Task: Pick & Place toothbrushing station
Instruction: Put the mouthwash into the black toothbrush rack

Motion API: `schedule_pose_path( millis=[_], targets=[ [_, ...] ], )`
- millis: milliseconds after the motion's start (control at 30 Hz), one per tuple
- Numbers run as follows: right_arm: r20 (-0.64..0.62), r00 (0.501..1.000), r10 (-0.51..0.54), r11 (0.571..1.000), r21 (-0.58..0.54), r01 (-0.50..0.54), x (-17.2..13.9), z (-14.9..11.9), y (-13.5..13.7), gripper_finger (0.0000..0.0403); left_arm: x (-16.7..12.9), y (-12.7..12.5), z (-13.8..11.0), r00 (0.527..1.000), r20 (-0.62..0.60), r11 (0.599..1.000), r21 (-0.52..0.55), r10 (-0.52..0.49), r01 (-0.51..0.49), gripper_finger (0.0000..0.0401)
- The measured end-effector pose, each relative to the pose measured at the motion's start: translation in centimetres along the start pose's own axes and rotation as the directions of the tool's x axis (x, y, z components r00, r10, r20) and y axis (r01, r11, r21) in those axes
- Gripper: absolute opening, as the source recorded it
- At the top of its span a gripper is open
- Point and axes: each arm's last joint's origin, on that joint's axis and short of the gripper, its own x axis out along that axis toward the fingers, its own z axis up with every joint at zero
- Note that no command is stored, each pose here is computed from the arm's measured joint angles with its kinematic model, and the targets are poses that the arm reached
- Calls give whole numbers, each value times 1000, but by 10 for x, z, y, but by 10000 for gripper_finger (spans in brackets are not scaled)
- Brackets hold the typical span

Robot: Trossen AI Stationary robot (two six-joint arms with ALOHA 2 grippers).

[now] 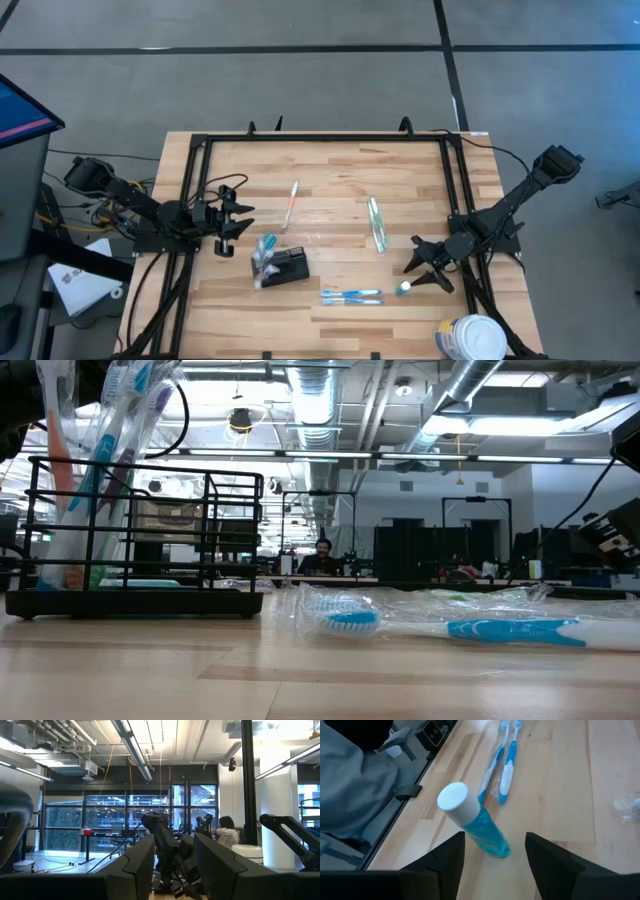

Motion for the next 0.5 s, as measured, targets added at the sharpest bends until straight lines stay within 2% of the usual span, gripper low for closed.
schedule_pose_path(
  millis=[500],
  targets=[
    [39, 998, -56, 998, -29, 57, 2, -2, 4, 201, 0, 0, 0, 1000, 0, 1000, 0, 0, 0, 131]
  ],
)
